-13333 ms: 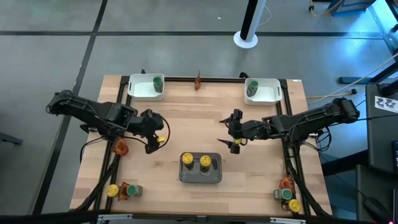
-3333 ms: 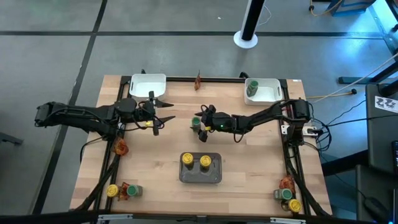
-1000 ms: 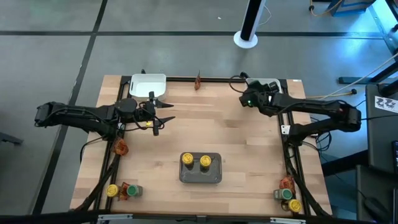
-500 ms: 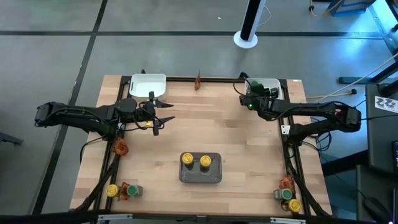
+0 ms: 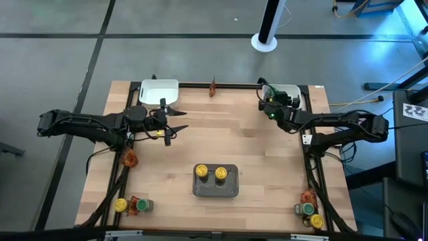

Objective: Sort spices by type
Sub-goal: Put the top center green seasoning bottle into the right white bin, then put the left green seasoning bottle into the right white bin

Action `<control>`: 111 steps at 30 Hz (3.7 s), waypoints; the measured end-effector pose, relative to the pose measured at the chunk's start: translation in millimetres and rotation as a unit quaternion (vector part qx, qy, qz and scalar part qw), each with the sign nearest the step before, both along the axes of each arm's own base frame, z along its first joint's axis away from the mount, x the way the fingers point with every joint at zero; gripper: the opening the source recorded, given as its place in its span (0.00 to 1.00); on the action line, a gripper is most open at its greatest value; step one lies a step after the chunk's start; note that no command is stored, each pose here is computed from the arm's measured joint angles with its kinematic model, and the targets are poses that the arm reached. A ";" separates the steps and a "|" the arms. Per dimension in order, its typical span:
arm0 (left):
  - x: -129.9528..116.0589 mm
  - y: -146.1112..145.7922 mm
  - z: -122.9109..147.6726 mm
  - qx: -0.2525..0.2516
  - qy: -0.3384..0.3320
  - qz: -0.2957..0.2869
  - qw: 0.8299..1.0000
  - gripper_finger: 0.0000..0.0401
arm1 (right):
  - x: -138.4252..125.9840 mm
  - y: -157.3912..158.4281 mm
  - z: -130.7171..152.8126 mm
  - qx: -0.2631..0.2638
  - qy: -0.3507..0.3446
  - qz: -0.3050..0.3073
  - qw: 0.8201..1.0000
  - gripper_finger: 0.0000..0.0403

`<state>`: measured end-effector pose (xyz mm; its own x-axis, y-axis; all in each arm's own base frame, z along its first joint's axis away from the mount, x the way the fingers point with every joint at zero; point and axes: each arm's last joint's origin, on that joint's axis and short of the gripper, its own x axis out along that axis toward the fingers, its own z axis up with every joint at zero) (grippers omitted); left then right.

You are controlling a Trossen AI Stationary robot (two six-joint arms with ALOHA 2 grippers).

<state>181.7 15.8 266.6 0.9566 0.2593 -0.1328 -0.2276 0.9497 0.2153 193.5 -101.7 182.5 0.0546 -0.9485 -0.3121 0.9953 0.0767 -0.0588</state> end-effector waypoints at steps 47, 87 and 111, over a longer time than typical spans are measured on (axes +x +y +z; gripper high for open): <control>0.0 0.0 0.0 0.000 0.000 0.000 1.000 0.56 | 17.3 -23.5 -43.4 0.043 0.006 -0.015 0.999 0.70; -0.1 -6.0 -1.1 -0.040 -0.003 -0.011 0.999 0.98 | 4.8 28.7 61.8 -0.042 -0.049 0.408 0.911 0.74; 45.1 -83.1 45.0 -0.060 0.241 -0.140 0.958 0.99 | 17.8 67.5 89.0 -0.156 -0.116 0.536 0.821 0.74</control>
<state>226.8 -67.3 311.6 0.8059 -0.0437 -0.5904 0.1386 0.9835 0.1164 211.2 -34.2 271.4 0.9348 -0.3475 0.0736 0.3520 0.9340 -0.0612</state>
